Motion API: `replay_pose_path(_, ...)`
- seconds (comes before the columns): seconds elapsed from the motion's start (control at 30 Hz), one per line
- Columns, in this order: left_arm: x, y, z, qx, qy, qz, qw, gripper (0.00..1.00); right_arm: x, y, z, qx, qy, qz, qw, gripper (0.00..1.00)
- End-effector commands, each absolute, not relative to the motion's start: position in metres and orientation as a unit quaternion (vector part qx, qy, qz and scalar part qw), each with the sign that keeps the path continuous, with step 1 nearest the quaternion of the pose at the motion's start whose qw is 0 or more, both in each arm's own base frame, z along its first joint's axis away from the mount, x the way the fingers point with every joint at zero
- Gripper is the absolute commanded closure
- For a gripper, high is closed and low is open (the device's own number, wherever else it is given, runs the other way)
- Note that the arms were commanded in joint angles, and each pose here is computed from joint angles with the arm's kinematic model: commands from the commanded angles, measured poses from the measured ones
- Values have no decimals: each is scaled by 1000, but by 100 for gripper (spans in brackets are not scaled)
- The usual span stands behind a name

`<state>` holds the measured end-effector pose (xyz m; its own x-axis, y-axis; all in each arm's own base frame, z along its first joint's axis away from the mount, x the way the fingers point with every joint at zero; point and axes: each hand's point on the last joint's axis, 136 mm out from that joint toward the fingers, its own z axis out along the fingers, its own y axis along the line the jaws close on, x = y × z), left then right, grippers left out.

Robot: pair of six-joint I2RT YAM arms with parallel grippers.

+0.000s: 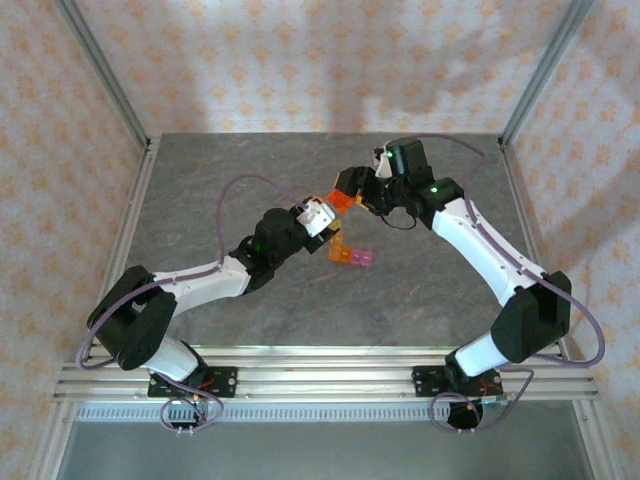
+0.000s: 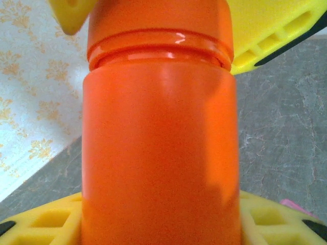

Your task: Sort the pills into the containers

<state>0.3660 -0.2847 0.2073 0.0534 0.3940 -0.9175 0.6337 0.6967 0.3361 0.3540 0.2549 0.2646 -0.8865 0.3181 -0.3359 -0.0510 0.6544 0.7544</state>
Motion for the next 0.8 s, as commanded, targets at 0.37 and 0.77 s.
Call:
replay_pose_path(0.37, 372, -290, 231, 364, 664, -93, 647, 100, 351, 261, 268, 66, 874, 426, 225, 53)
replay_pose_path(0.77, 345, -286, 240, 347, 670, -235, 614, 100, 364, 244, 299, -48, 849, 410, 330, 64)
